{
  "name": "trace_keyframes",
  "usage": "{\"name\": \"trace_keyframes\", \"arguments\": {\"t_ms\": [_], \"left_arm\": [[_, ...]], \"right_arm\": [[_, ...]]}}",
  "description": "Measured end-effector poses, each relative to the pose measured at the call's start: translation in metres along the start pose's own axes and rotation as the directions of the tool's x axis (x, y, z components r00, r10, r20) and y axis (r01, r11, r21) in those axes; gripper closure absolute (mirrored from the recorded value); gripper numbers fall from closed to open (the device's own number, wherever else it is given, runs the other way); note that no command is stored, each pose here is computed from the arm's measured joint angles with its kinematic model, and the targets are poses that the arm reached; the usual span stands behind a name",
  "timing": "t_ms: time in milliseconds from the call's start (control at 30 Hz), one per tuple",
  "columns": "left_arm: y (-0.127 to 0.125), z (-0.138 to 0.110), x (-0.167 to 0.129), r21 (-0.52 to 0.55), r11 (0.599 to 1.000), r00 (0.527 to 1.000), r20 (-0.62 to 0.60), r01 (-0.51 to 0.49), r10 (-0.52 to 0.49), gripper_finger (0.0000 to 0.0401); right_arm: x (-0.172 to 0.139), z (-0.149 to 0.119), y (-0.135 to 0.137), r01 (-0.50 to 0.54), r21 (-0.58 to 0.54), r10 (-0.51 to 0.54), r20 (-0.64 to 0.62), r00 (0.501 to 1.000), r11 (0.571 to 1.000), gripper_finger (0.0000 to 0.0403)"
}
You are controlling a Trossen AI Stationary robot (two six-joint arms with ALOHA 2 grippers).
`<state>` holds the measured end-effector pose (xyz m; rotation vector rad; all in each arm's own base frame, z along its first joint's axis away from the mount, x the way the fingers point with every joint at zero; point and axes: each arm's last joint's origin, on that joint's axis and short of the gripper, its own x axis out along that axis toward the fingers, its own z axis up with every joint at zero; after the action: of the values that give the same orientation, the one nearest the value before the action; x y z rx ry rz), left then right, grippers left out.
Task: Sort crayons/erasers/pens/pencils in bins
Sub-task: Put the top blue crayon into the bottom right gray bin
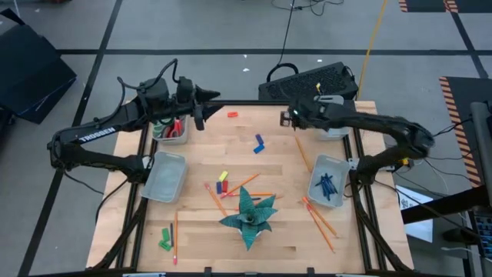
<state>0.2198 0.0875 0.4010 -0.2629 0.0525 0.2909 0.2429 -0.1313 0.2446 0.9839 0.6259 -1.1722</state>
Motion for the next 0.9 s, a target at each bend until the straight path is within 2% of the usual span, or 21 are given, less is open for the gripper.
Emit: {"name": "trace_keyframes", "arguments": {"t_ms": [100,200,333,433,600,733,900], "left_arm": [[0.001,0.000,0.000,0.013,1.000,1.000,0.004,-0.019,0.019,0.0155],[0.002,0.000,0.000,0.025,0.999,1.000,-0.001,-0.023,0.023,0.0155],[0.003,-0.003,0.000,0.050,0.998,0.999,-0.031,-0.030,0.031,0.0155],[0.003,-0.005,0.000,0.059,0.998,0.998,-0.052,-0.033,0.036,0.0155],[0.003,-0.006,-0.003,0.056,0.998,0.997,-0.070,-0.035,0.039,0.0155],[-0.004,-0.002,-0.024,0.028,0.999,0.993,-0.117,-0.031,0.034,0.0155],[-0.019,-0.005,-0.055,0.014,0.999,0.976,-0.215,0.031,-0.027,0.0155]], "right_arm": [[-0.044,-0.026,-0.006,-0.066,-0.047,0.058,-0.148,0.987,0.997,0.0387],[-0.085,-0.060,-0.022,-0.055,-0.046,0.037,-0.330,0.943,0.997,0.0387],[-0.127,-0.096,-0.046,0.013,-0.024,-0.023,-0.483,0.875,1.000,0.0387],[-0.140,-0.113,-0.060,0.106,-0.045,-0.114,-0.498,0.859,0.993,0.0387],[-0.115,-0.138,-0.074,0.223,-0.082,-0.235,-0.463,0.855,0.971,0.0387],[-0.084,-0.156,-0.088,0.291,-0.117,-0.311,-0.474,0.824,0.950,0.0380],[-0.054,-0.169,-0.102,0.296,-0.094,-0.302,-0.508,0.807,0.950,0.0344]]}}
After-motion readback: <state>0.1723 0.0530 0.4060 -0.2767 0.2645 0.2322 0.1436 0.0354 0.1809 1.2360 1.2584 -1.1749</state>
